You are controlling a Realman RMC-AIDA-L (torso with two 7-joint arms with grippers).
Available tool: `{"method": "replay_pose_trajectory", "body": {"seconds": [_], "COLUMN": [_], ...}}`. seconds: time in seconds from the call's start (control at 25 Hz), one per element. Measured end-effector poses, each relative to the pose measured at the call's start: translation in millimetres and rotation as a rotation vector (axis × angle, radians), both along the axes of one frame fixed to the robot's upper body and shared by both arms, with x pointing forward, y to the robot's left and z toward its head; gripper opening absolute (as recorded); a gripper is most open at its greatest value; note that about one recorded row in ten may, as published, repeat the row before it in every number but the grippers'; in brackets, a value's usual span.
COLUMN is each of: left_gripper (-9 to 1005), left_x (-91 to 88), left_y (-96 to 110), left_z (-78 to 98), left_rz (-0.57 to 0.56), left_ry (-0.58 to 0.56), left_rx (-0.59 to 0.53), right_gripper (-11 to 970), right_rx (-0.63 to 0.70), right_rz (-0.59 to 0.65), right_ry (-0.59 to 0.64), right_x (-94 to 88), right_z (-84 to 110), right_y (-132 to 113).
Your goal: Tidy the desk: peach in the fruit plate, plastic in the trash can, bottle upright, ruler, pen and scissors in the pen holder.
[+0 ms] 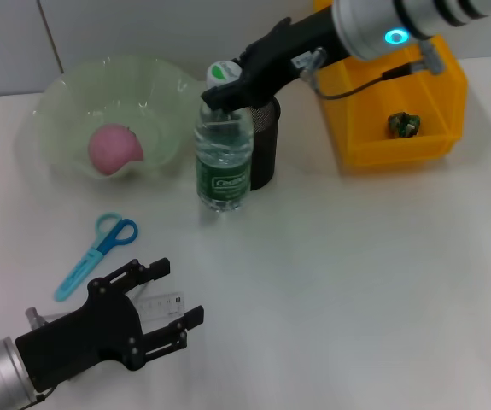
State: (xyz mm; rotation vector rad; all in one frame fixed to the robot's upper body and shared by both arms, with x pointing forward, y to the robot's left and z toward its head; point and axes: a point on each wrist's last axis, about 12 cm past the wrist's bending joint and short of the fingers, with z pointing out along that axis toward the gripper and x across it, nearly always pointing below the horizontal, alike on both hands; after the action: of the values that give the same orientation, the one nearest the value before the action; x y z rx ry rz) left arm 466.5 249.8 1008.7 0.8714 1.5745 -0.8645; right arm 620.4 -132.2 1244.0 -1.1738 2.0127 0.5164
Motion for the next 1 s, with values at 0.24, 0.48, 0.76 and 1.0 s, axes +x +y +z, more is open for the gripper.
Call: {"method": "replay_pose_trajectory", "body": {"seconds": [0.24,0.48,0.76,1.0], "left_gripper": [810,810,810,810], "left_x": [-5.3,-10.1,-11.8,-11.8], "left_y": [2,6,5,5], "left_z": [0.3,-0.7,-1.7,-1.7], "left_rz": [-0.008,-0.011,-0.02,-0.021], "left_ry": [-0.001,0.001,0.006,0.006], "left_rx": [-0.014,-0.012,-0.009,-0.009], "right_gripper": [450,451,451,452], "right_rx": [-0.002,0.005,0.014,0.028], "right_rz": [0.02,0.037,0.088,0.119], "right_ry": [0.005,-0.012,-0.03,-0.047], "right_x": [13.0,20.6,24.8,29.8], "right_z": [-9.8,-12.5,-18.6,-23.5], "right_y": [17,28,45,54]}}
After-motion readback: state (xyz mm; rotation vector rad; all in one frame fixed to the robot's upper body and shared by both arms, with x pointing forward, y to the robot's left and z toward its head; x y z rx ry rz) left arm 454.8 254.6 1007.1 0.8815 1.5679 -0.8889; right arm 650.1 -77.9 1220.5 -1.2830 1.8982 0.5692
